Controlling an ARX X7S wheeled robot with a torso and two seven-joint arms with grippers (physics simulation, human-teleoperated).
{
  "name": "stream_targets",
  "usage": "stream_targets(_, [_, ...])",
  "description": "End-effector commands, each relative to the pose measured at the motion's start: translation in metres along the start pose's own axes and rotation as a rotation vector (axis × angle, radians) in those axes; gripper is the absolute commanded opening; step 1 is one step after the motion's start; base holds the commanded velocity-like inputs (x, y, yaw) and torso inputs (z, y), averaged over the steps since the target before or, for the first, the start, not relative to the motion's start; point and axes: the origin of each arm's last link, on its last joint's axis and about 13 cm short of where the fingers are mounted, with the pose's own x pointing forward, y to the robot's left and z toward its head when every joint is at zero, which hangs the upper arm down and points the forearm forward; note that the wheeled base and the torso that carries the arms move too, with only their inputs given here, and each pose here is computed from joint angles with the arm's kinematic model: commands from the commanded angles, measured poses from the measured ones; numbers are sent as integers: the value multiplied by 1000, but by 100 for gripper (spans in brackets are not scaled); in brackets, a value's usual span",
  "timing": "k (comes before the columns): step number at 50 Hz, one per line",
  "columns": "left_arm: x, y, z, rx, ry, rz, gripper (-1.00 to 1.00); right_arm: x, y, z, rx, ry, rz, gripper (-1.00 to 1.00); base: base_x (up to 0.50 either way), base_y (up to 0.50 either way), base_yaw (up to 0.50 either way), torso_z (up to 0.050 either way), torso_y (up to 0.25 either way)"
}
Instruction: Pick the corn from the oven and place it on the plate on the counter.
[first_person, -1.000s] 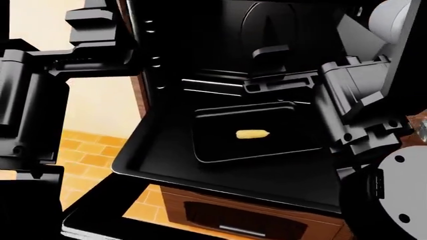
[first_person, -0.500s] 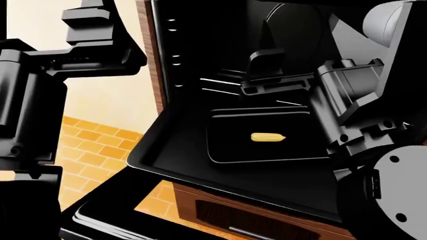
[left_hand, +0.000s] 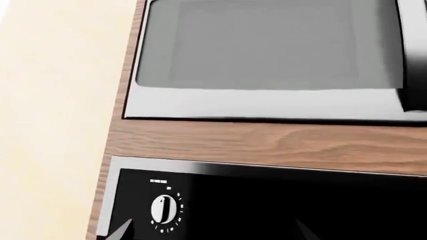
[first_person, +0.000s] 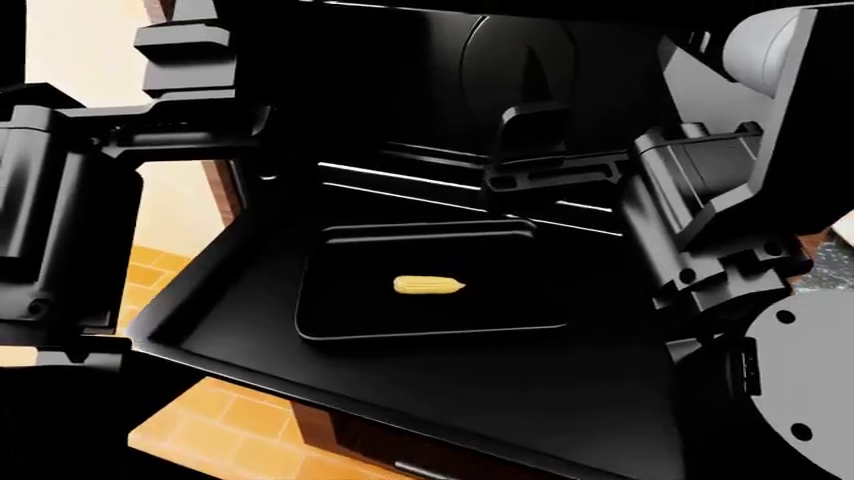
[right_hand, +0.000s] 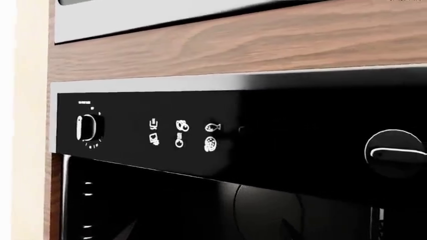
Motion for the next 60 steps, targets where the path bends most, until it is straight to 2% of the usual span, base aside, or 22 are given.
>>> stream_targets(1, [0, 0, 1, -1, -2, 3, 100, -1, 1, 0, 10, -2, 11, 100, 0, 0, 0, 0, 0])
stream_targets(6, [-1, -1, 1, -3, -1, 1, 100, 0, 1, -1, 8, 21, 6, 100, 0, 0, 0, 0, 0])
stream_targets(14, [-2, -2, 0, -6, 1, -9, 100, -3, 1, -3, 11, 13, 15, 100, 509, -6, 0, 0, 0])
stream_targets(33, [-2, -4, 2, -7, -4, -13, 100, -4, 1, -3, 11, 17, 24, 100, 0, 0, 0, 0, 0])
stream_targets(34, [-2, -4, 2, -4, -5, -15, 100, -4, 1, -3, 10, 18, 24, 100, 0, 0, 0, 0, 0])
stream_targets(35, [-3, -5, 2, 34, -14, -30, 100, -4, 1, -3, 10, 18, 25, 100, 0, 0, 0, 0, 0])
stream_targets(37, [-4, -7, 2, 36, -8, -44, 100, -4, 1, -3, 10, 18, 26, 100, 0, 0, 0, 0, 0])
stream_targets(50, [-4, -6, 2, 32, -8, -48, 100, -4, 1, -4, 15, 19, 24, 100, 0, 0, 0, 0, -250])
stream_targets(52, [-4, -5, 3, -11, -10, -27, 100, -4, 1, -5, 13, 21, 21, 100, 0, 0, 0, 0, 0])
stream_targets(54, [-4, -5, 3, 1, -11, -28, 100, -4, 0, -6, 11, 24, 20, 100, 0, 0, 0, 0, 0])
stream_targets(56, [-4, -5, 3, -3, -10, -29, 100, -3, -2, -8, 1, 38, 19, 100, 0, 0, 0, 0, 0])
stream_targets(60, [-5, -4, 3, -4, -11, -30, 100, 3, -12, -22, -30, 169, 61, 100, 0, 0, 0, 0, 0])
